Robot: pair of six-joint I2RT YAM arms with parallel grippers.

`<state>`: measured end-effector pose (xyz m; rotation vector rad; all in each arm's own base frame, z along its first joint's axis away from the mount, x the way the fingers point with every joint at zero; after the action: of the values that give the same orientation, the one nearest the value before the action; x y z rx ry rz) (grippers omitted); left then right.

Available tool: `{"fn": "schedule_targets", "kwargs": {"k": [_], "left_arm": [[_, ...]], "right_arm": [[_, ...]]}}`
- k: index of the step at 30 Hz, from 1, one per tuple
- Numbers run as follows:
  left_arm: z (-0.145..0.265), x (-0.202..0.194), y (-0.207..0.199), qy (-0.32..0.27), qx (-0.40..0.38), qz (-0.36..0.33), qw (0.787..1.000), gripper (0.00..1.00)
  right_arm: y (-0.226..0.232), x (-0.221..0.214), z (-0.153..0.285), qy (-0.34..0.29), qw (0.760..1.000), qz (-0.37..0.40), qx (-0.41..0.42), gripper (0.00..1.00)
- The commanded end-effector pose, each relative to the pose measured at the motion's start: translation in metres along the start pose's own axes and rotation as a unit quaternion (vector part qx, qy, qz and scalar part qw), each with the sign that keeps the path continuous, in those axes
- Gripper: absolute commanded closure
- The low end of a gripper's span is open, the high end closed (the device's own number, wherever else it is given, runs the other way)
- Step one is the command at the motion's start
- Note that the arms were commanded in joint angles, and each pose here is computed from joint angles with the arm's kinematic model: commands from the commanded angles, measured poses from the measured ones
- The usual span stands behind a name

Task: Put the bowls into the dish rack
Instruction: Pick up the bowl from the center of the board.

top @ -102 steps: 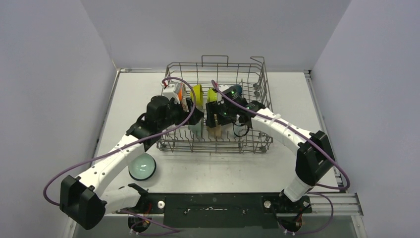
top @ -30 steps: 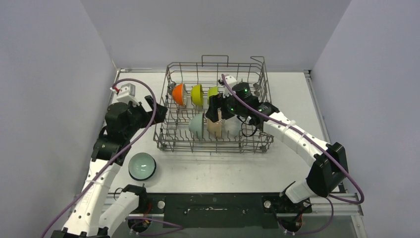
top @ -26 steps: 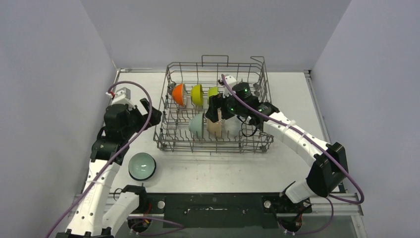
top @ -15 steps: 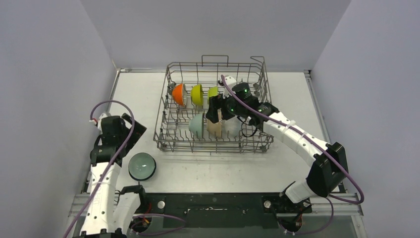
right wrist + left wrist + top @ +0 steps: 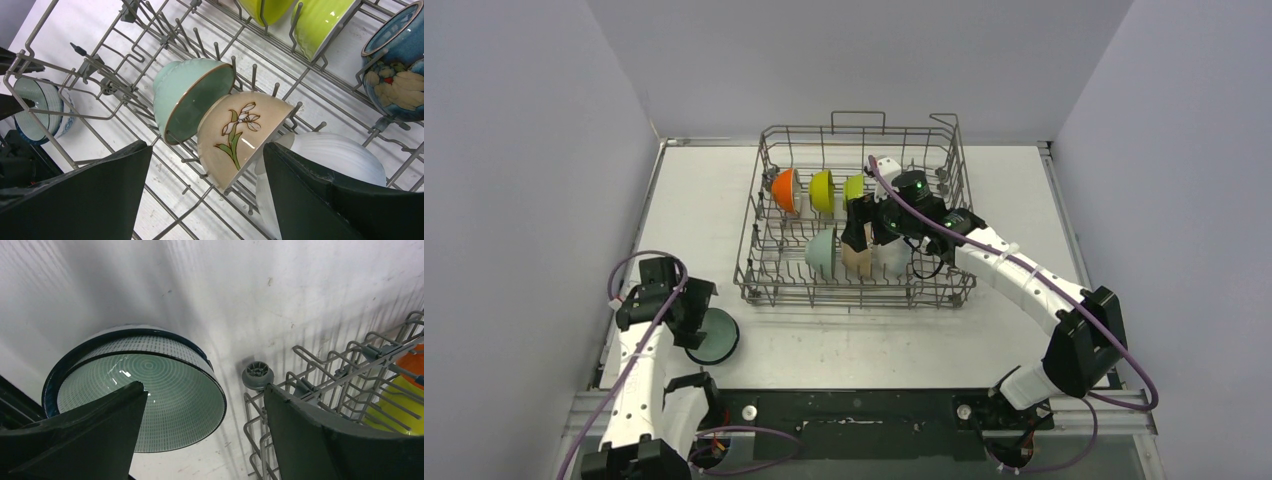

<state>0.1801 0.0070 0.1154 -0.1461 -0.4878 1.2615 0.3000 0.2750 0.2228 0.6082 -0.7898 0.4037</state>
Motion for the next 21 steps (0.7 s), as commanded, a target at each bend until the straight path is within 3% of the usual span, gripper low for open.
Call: {"fn": "schedule_targets", "kwargs": {"k": [1, 6, 16, 21], "left_arm": [[0.002, -0.005, -0.003, 0.021, -0.002, 0.035, 0.999, 0.15], [-0.007, -0.011, -0.002, 0.033, -0.01, 0.039, 0.999, 0.28], [-0.024, -0.025, -0.014, 0.074, -0.053, 0.049, 0.995, 0.8], [-0.016, -0.021, -0.017, 0.065, -0.062, 0.051, 0.995, 0.94]], "right_arm": [[-0.004, 0.004, 0.002, -0.014, 1.0, 0.006, -0.008, 0.15], [-0.005, 0.004, -0.001, -0.014, 1.0, 0.005, -0.01, 0.15], [-0.004, 0.008, 0.0, -0.018, 1.0, 0.005, -0.009, 0.15], [-0.002, 0.012, 0.0, -0.023, 1.0, 0.005, -0.008, 0.15]]}}
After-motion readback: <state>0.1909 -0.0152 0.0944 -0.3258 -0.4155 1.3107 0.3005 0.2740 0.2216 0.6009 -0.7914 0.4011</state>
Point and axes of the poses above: each gripper's point midway between its finger pads, its own z axis back along the fingers, its own y axis along the line the jaws close on, x = y × z, the point moved 3 cm from there along z, back along the fingers, and after that the axes turned 5 degrees about -z, right-handed, at the moved point
